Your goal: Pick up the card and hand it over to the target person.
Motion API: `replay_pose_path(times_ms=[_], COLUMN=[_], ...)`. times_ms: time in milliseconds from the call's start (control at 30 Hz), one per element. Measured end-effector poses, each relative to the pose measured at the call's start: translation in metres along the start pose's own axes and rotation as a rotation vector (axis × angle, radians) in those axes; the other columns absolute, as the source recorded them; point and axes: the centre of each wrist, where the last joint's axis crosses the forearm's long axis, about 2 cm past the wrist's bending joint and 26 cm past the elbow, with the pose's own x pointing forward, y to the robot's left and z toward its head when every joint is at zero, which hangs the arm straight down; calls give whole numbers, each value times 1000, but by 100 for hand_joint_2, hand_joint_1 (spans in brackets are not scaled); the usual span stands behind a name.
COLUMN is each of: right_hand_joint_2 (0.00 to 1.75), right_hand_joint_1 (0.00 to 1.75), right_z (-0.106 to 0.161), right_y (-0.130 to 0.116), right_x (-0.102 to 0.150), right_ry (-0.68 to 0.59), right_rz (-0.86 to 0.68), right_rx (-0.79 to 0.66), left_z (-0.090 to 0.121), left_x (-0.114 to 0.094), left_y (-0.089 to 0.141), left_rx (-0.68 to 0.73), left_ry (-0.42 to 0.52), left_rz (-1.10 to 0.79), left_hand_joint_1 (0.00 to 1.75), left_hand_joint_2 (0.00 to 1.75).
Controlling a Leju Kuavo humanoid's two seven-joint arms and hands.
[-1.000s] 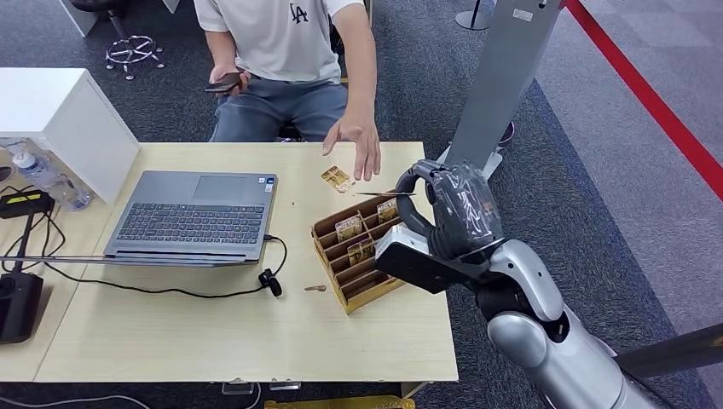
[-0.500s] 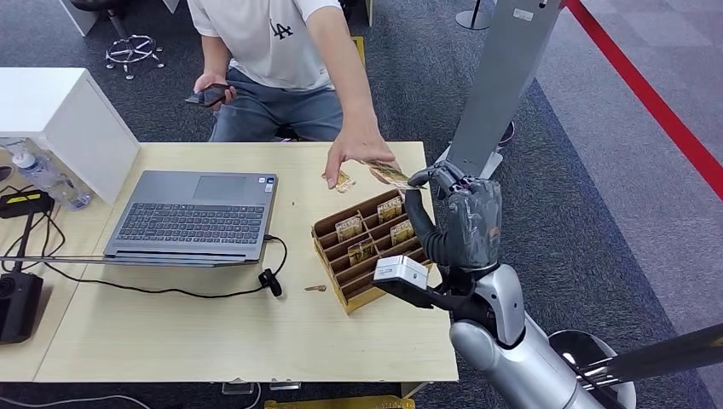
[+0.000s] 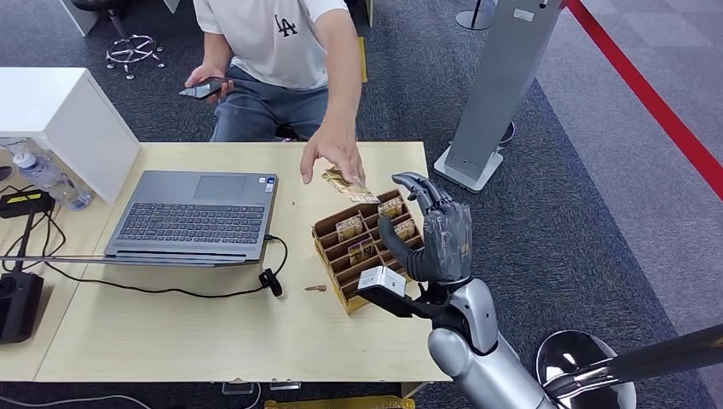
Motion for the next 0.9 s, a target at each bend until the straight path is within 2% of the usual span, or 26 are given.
replay_pose_path(times_ms=[200, 300, 400, 633, 900], right_hand_joint_2=[175, 175, 175, 175, 175], right_hand_joint_1=[0, 0, 0, 0, 0], right_z=[21, 28, 34, 51, 54], right_y=[-13, -22, -30, -49, -55], right_x=[-12, -11, -10, -10, -13], right_ry=[139, 160, 172, 254, 281], right_rz=[-317, -481, -561, -623, -632], right_rx=[55, 75, 88, 162, 175], left_z=[0, -1, -1, -1, -1], left_x=[0, 1, 1, 1, 1], left_y=[3, 3, 3, 6, 4], left_rx=[8, 9, 8, 13, 7], left_ry=[5, 9, 10, 8, 10], left_rz=[7, 8, 13, 11, 14], left_hand_joint_1=[0, 0, 0, 0, 0], left_hand_joint_2=[0, 0, 0, 0, 0])
